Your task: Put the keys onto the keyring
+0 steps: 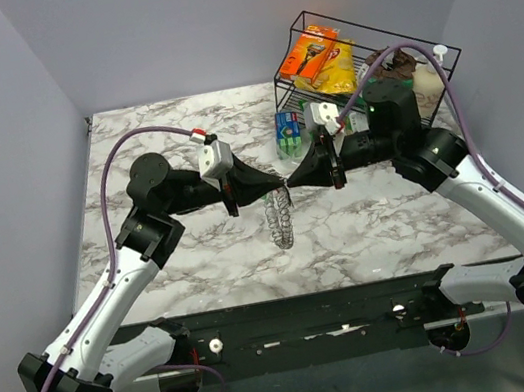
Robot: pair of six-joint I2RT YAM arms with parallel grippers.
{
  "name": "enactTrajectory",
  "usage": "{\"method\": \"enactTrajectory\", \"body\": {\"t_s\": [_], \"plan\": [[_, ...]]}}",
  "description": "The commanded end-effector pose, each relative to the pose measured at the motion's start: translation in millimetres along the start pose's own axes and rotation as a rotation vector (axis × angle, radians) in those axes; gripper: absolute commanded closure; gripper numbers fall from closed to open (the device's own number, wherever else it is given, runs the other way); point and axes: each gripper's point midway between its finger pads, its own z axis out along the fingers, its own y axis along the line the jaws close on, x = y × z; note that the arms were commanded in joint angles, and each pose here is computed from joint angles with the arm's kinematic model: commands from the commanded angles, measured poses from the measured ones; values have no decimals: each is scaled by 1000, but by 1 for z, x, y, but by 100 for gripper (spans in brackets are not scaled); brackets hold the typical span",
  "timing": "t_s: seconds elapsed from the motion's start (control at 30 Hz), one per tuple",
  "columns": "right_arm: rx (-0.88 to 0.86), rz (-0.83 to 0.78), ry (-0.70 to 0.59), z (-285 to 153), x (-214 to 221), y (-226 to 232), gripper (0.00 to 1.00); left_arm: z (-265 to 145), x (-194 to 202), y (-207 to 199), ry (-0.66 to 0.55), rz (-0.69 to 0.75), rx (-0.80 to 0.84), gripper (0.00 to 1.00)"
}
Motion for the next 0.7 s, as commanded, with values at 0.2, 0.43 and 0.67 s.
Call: {"method": "enactTrajectory", "body": {"t_s": [0.2, 0.43, 0.67], "plan": [[-63, 79, 30, 6, 16, 6, 99, 6, -36, -11, -118, 72, 73, 100], [-48, 66, -7, 5, 6, 5, 99, 8, -26, -8, -101, 39, 83, 100], [10, 62, -23, 3, 2, -2, 98, 7, -15, -6, -64, 27, 73, 100]]}}
